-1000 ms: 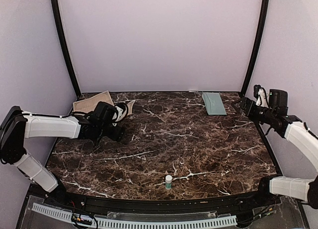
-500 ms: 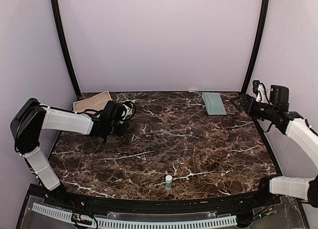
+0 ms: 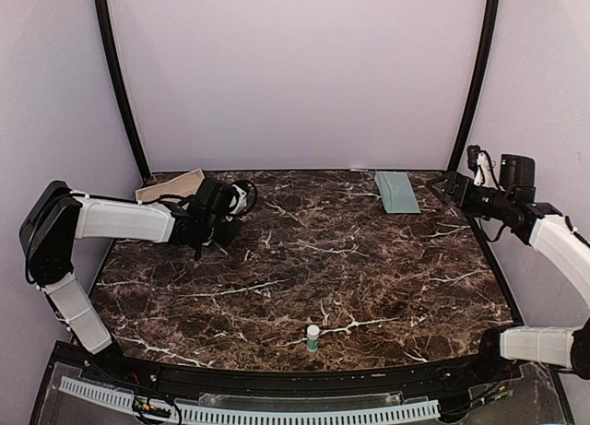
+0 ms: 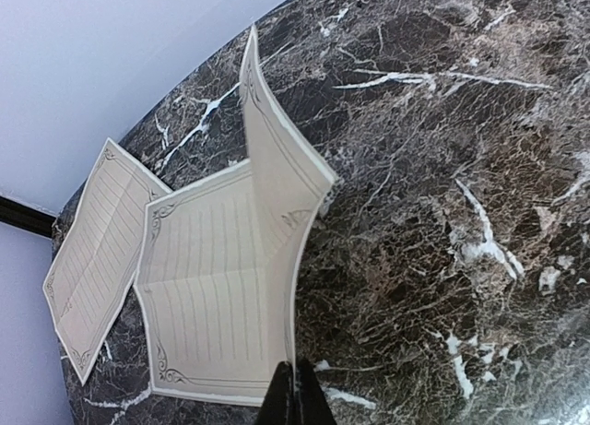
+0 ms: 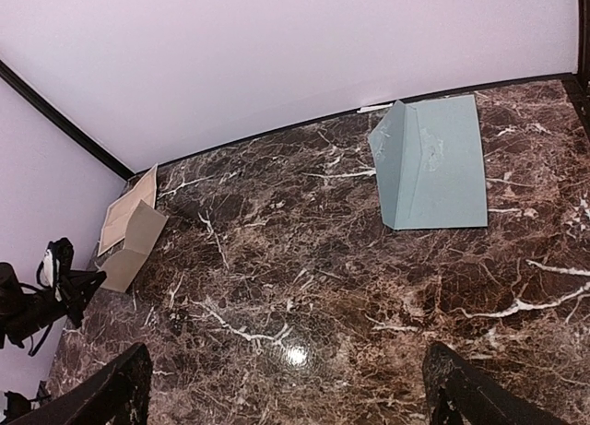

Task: Place the letter into the envelope and seal it
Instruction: Pick up the letter from the center of the board.

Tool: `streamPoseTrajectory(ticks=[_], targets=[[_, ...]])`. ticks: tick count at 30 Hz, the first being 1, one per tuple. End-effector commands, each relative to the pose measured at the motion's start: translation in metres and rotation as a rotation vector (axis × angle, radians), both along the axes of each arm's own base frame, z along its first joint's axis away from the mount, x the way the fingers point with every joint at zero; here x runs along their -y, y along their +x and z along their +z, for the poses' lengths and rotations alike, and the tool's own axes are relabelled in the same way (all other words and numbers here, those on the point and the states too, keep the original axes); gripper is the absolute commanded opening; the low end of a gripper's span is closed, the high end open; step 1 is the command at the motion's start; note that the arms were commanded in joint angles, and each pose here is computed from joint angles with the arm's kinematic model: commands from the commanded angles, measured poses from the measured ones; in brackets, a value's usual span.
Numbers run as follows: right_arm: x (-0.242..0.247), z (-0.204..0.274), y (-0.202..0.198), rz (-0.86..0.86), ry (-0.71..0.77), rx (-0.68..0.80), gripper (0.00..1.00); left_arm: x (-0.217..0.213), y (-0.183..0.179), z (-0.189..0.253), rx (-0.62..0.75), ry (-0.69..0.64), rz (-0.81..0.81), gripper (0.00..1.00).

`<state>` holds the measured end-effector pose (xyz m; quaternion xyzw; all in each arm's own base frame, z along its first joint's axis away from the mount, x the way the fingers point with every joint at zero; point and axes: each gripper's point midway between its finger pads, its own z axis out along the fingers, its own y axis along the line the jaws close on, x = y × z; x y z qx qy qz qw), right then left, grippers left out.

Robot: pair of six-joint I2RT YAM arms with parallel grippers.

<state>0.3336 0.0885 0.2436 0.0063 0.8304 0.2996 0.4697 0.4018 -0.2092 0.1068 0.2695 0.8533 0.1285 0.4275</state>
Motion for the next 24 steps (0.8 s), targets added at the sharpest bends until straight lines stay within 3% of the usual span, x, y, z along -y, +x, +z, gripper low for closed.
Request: streamPoseTrajectory(ticks=[1, 6, 12, 17, 19, 24], targets=[[-0.003, 0.015, 0.005, 0.014, -0.006, 0.029, 0.99, 0.013, -0.010, 0.057, 0.016, -0.176, -0.006, 0.00], [-0.001, -0.003, 0.007, -0.020, 0.026, -0.046, 0.99, 0.023, -0.019, 0.084, -0.039, -0.349, 0.030, 0.00], [-0.002, -0.014, 0.006, -0.038, 0.076, -0.141, 0.96, 0.037, -0.042, 0.133, -0.052, -0.571, -0.037, 0.00], [-0.017, -0.004, -0.008, 0.022, 0.122, -0.151, 0.89, 0.084, -0.078, 0.185, -0.119, -0.739, -0.363, 0.00], [-0.022, 0.001, -0.016, 0.024, 0.128, -0.156, 0.88, 0.094, -0.083, 0.198, -0.139, -0.742, -0.439, 0.00], [-0.028, 0.020, -0.034, -0.003, 0.172, -0.158, 0.88, 0.092, -0.075, 0.202, -0.114, -0.675, -0.409, 0.00]])
